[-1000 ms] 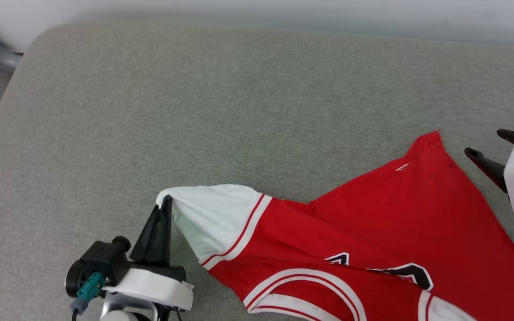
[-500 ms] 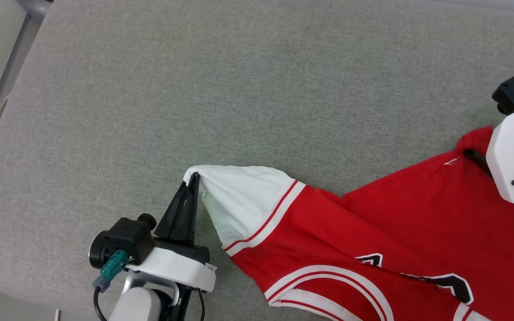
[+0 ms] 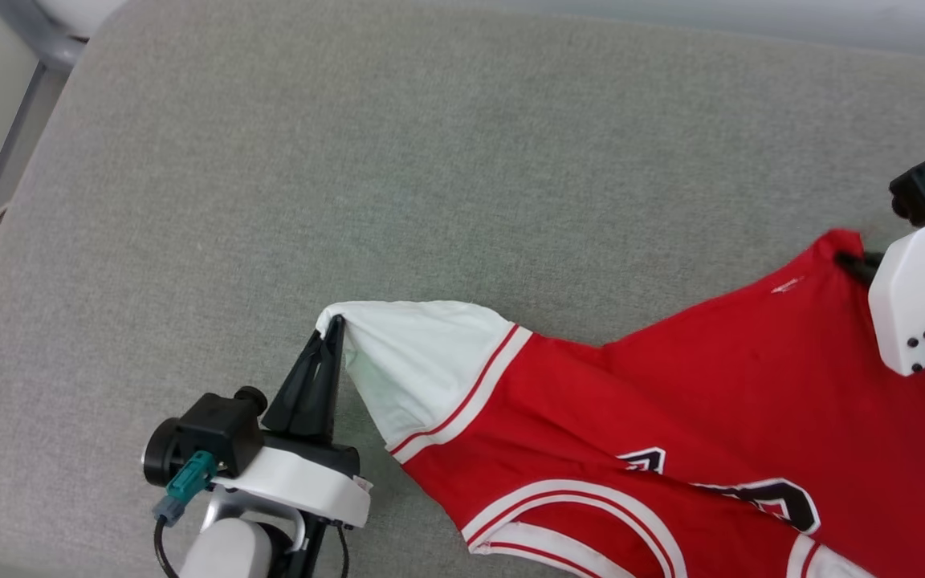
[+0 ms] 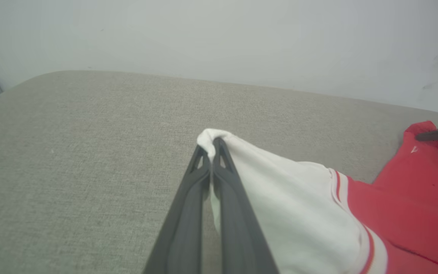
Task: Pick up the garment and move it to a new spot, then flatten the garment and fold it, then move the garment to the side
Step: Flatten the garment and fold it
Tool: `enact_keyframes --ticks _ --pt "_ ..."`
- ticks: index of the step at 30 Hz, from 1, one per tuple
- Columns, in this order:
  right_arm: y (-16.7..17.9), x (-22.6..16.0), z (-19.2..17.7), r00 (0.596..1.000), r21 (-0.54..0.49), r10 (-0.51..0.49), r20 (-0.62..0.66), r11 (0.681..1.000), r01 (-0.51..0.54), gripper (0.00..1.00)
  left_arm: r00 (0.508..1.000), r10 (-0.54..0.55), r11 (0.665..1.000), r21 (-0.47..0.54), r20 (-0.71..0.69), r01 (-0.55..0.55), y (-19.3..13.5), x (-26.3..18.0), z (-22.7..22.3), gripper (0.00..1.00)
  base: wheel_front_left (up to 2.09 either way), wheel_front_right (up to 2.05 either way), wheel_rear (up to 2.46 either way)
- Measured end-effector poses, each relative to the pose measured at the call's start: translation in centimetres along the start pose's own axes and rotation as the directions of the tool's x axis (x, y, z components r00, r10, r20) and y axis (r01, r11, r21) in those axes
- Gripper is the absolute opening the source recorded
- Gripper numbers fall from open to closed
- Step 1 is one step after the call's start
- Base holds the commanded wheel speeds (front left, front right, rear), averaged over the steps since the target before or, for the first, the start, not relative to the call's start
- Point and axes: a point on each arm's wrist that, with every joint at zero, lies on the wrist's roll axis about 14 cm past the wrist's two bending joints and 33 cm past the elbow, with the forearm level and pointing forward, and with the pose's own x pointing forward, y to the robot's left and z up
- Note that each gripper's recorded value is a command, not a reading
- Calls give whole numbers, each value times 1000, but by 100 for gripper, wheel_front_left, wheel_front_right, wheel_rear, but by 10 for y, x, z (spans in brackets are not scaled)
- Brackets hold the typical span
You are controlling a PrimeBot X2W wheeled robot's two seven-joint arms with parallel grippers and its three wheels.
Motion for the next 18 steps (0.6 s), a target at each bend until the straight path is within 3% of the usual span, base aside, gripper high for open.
enact_keyframes --ticks 4,11,18 --pt "-7 -29 42 982 -23 -31 187 999 36 0 998 -40 998 49 56 37 0 3 22 0 0 0 0" --pt "-14 -88 88 911 -44 -71 407 994 98 0 961 -142 983 152 239 107 -14 25 96 0 0 0 0" --pt "-24 -152 132 793 -52 -117 597 981 185 0 874 -276 951 246 401 187 -52 44 179 0 0 0 0"
